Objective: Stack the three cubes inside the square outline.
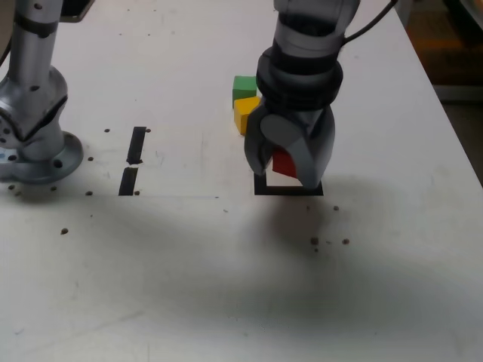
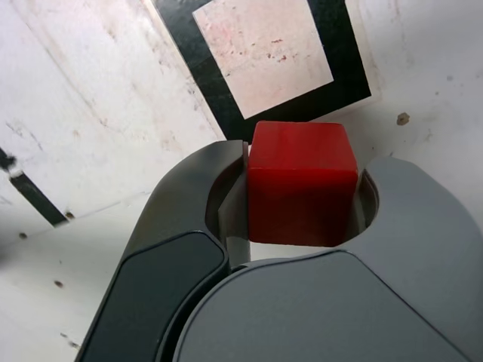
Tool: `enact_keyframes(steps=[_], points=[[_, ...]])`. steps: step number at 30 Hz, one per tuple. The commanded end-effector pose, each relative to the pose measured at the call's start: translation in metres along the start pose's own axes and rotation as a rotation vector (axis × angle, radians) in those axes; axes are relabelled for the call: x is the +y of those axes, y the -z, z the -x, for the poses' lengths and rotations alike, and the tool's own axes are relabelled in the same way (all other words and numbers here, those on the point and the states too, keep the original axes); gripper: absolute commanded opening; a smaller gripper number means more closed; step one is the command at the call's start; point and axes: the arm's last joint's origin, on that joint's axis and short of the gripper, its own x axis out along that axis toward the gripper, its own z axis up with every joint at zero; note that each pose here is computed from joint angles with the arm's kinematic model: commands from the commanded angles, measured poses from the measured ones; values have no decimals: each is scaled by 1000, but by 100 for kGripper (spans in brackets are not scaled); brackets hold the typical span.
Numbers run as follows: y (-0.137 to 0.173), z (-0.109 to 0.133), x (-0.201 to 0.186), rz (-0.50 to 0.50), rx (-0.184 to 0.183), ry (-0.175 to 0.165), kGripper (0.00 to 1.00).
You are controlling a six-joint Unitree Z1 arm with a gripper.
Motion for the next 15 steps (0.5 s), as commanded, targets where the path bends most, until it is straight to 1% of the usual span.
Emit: enact_keyframes(steps=[1,4,7,11,15], points=[[1,9,5,85,-37,4,10],[0,11,9,187,-50,14,10],[0,7,14,277,-50,21,10],[2,-1,20,362,-39,24,10],[4,-8,27,413,-32,26,10]])
